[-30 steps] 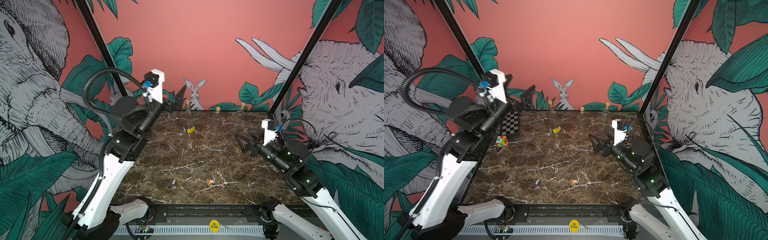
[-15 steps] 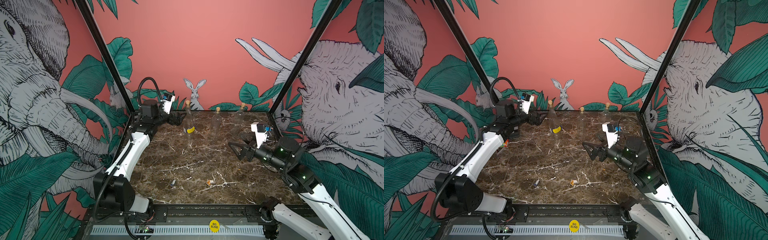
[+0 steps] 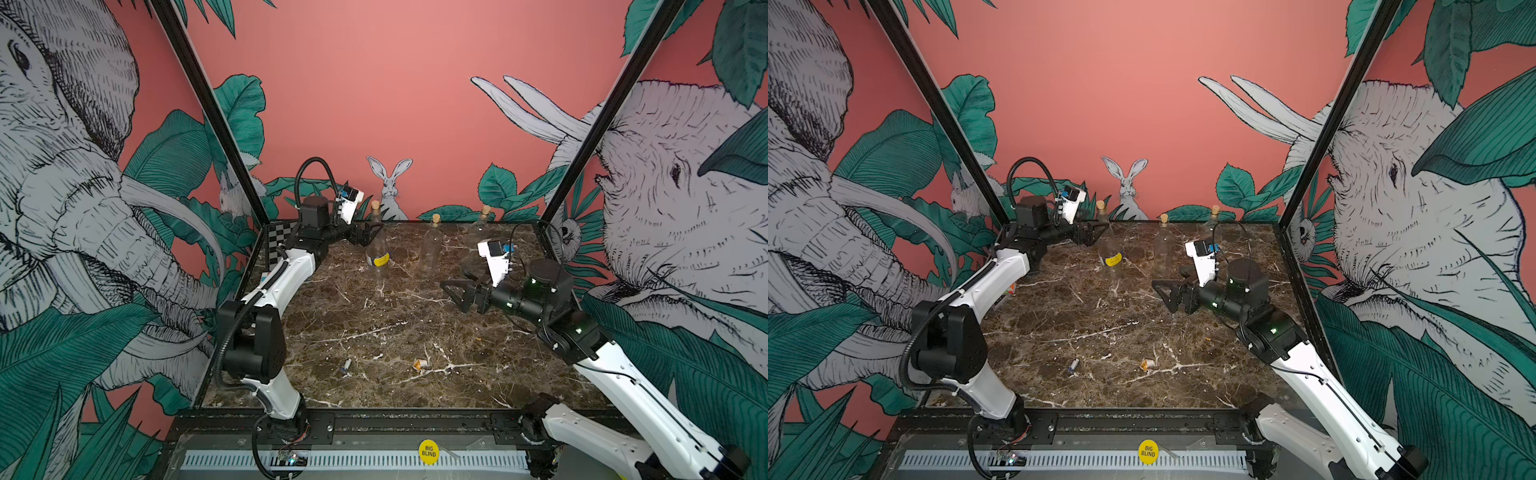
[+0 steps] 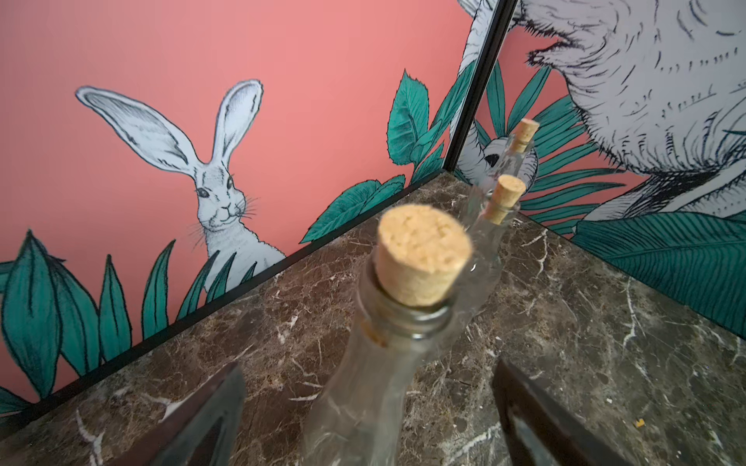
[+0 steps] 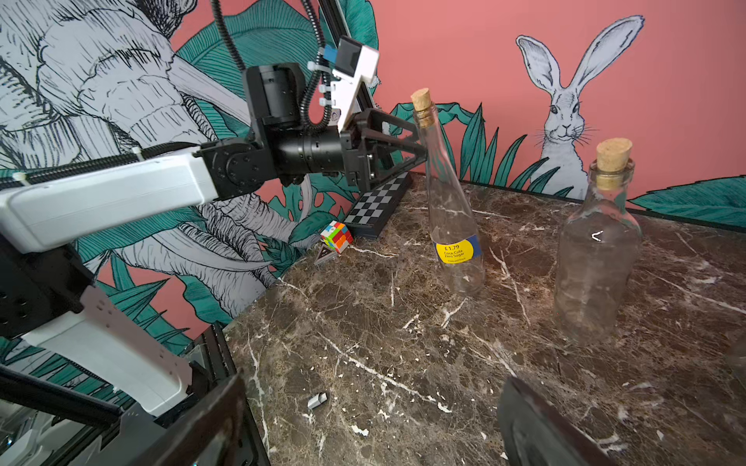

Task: Remove the label from the bottle
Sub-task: Pick up the bottle from the center of the board.

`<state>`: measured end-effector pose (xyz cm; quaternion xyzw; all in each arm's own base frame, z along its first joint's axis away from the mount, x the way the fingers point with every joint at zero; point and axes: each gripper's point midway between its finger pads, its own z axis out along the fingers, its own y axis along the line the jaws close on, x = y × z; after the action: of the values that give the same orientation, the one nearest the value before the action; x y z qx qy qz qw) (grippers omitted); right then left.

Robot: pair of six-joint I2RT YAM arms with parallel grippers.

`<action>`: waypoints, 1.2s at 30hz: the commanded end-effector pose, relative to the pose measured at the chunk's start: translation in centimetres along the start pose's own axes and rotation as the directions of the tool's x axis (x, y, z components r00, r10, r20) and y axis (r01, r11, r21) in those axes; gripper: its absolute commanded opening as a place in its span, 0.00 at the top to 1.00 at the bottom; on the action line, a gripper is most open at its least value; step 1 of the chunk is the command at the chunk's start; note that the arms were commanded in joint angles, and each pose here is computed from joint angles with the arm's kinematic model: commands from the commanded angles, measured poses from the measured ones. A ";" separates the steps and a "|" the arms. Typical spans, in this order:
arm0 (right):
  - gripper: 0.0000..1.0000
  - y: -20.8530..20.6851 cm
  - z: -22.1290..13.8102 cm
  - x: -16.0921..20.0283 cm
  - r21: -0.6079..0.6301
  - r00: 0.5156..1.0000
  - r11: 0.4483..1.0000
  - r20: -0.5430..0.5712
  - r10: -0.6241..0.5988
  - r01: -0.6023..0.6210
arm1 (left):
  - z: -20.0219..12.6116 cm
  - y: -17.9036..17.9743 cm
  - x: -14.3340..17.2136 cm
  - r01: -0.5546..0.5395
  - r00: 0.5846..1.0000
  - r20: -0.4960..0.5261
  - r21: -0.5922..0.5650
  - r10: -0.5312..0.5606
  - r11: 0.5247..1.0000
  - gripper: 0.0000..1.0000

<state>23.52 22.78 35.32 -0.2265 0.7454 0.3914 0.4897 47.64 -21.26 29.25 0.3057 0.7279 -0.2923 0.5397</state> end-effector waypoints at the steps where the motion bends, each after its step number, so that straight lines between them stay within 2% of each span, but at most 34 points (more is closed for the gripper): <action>1: 0.05 0.5 0.2 -1.3 -0.028 0.999 1.000 0.041 -0.013 0.014 | 0.1 0.2 -2.8 -0.079 0.994 0.080 0.011 0.078 0.997 0.05; 8: 0.05 0.0 1.2 -0.8 -0.021 1.000 1.000 0.014 0.000 0.001 | 1.8 0.2 -2.7 -0.059 0.991 0.125 0.072 0.050 0.996 0.06; 24: 0.07 -0.9 2.6 -0.4 -0.004 0.999 1.000 -0.025 0.031 -0.031 | 4.6 -0.6 0.4 -0.034 0.996 0.089 0.134 0.022 0.990 0.18; 31: 0.07 -1.2 2.5 -0.3 0.017 0.999 0.999 -0.033 0.036 -0.035 | 5.0 -0.7 1.0 -0.009 0.996 0.086 0.149 -0.004 0.989 0.41; 36: 0.08 -1.5 2.5 -0.4 0.035 0.999 0.999 -0.031 0.040 -0.039 | 4.8 -0.8 1.3 0.003 0.996 0.085 0.145 -0.015 0.989 0.67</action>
<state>25.77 24.11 33.12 -0.2160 0.7741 0.3834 0.4550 50.17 -25.13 26.72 0.3306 0.6843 -0.3487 0.5485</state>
